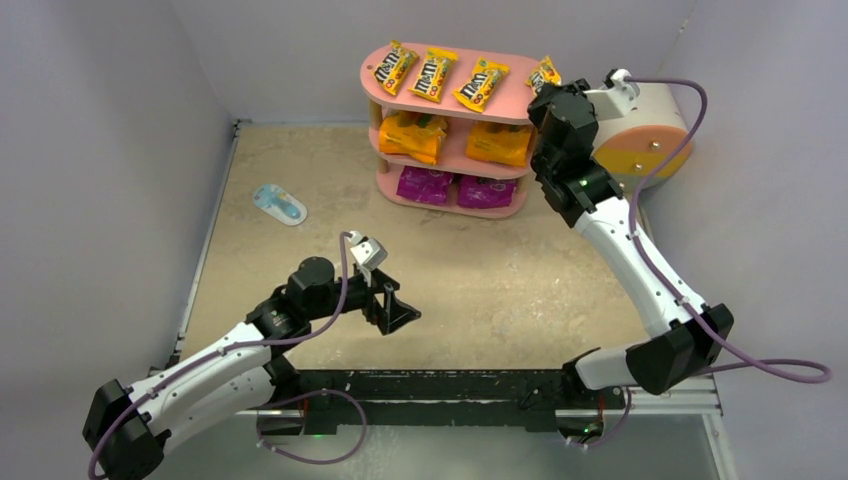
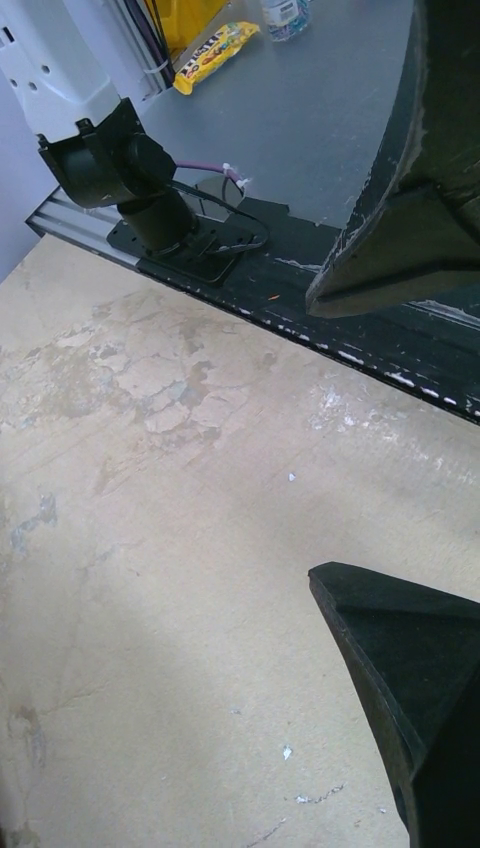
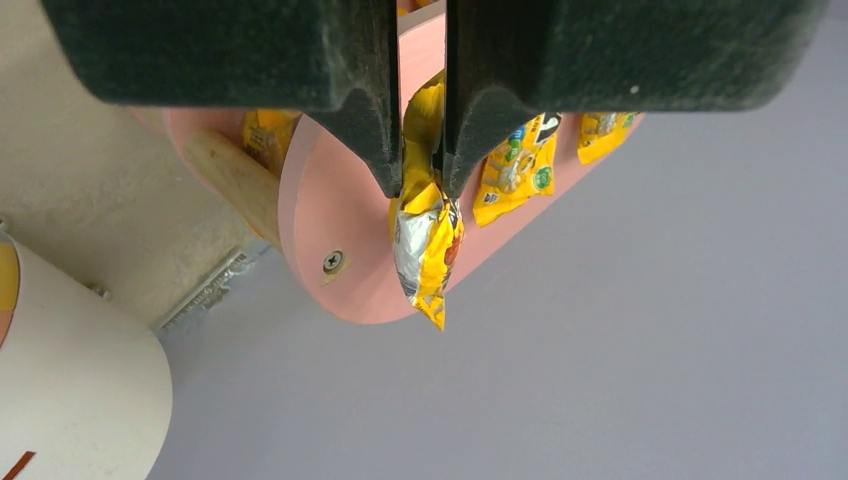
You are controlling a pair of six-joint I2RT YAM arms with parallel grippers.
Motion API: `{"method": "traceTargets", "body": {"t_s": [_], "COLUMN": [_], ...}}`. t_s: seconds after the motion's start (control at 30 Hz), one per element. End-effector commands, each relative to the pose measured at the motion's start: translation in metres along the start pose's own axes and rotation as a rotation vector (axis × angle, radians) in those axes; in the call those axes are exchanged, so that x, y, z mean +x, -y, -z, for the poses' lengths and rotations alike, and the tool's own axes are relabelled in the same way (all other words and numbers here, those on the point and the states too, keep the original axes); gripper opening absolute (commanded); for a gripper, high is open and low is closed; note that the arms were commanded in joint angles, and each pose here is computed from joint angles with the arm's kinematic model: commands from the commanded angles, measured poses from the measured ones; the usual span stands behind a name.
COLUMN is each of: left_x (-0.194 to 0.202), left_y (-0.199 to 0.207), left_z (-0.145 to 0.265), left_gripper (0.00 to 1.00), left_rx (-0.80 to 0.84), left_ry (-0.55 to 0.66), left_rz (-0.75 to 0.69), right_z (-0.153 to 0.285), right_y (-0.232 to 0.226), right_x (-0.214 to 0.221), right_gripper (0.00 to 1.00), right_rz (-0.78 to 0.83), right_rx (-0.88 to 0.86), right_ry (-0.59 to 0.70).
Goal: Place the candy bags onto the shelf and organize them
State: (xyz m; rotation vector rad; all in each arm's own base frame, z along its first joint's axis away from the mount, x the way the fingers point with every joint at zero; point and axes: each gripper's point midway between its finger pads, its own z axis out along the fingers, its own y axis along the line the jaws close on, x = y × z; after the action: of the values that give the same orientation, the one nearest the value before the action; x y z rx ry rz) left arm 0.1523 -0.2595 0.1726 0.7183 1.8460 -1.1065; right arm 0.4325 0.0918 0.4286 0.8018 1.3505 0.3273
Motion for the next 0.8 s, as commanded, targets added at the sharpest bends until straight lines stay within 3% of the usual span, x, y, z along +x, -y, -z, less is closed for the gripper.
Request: {"method": "traceTargets", "body": {"t_s": [0.0,0.37,0.77], "left_x": [-0.013,-0.003,-0.001], "left_y": [0.001,-0.011,-0.013], "left_z": [0.001,-0.008,-0.010], "left_gripper": [0.99,1.00,1.00], "left_rx": [-0.005,-0.049,-0.051], "left_ry": [0.038,-0.005,-0.015], "left_rz": [-0.027,-0.002,0.001], "right_z": [0.002,0.008,0.025], "right_y": [-0.002,-0.006,-0.025], "right_x": [-0.009,0.008,0.031], "right_gripper": [0.17,0.51,0.59], "right_rz": [-0.048,0.001,0.053], "right_rx": [-0.001,-0.053,-0.189], "right_ry": [0.030,-0.062,-0.222]}}
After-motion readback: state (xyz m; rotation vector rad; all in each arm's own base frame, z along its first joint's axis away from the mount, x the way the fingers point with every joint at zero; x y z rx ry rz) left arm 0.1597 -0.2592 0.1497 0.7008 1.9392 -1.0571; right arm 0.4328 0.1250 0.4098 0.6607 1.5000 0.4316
